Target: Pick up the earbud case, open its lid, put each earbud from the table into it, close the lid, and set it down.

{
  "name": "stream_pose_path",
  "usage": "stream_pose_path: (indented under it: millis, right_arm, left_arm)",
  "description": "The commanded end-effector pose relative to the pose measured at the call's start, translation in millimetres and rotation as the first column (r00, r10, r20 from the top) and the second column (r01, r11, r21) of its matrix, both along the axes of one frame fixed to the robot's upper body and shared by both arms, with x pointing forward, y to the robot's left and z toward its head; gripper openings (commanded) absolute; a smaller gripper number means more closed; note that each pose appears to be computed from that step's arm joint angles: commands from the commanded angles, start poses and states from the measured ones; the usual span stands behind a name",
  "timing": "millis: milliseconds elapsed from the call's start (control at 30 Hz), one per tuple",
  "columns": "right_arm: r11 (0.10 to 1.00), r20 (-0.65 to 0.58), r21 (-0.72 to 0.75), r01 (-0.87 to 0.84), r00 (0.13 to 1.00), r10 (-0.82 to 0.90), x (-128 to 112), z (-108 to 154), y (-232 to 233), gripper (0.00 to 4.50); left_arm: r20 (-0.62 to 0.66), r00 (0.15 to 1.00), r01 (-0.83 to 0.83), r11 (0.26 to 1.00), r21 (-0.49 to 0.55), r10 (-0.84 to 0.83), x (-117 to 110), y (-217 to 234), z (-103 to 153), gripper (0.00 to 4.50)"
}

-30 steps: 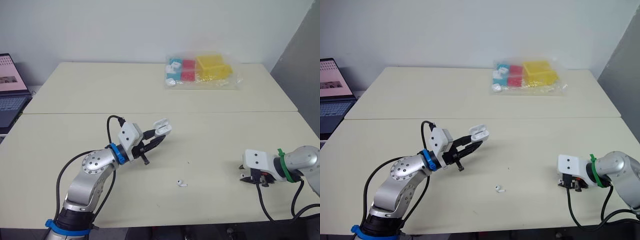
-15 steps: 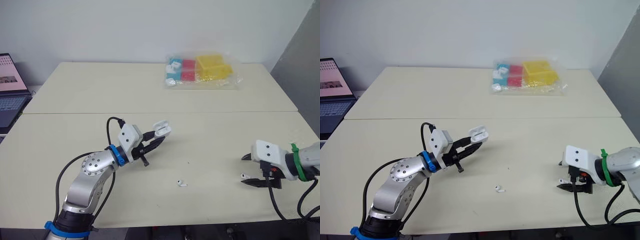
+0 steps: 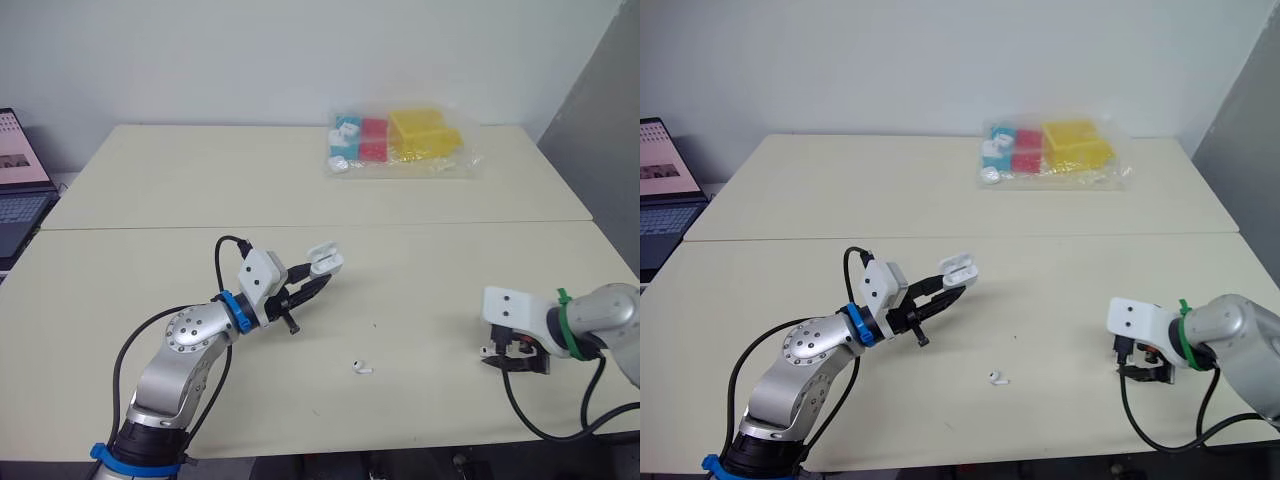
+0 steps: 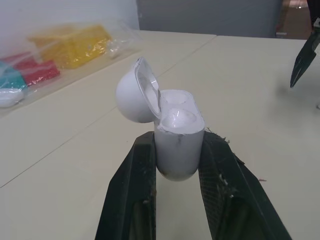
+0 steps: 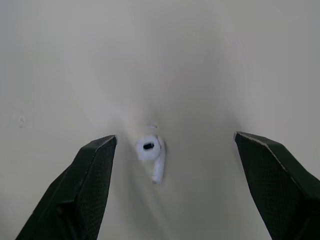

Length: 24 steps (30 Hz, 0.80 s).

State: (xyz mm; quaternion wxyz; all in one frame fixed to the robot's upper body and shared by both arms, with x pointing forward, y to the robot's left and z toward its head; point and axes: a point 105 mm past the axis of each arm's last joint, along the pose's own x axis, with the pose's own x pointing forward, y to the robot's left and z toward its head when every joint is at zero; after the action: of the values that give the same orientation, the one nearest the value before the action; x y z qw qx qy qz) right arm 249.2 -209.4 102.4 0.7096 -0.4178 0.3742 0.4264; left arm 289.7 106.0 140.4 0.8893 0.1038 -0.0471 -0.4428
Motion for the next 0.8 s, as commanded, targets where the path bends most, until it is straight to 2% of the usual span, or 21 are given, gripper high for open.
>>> stream_pose_path:
  millis: [33, 800]
  right_arm:
    - [1.000, 0.008, -0.006, -0.005, 1.000, 0.005, 4, 1, 2, 3.91]
    - [0.998, -0.046, -0.054, -0.021, 0.999, 0.019, -2, -5, -10, 3.91]
  left_arm:
    - [0.050, 0.999, 0.011, 1.000, -0.002, -0.011, -4, -3, 12, 0.79]
    - [0.052, 0.999, 0.007, 1.000, -0.004, -0.007, -4, -4, 12, 0.79]
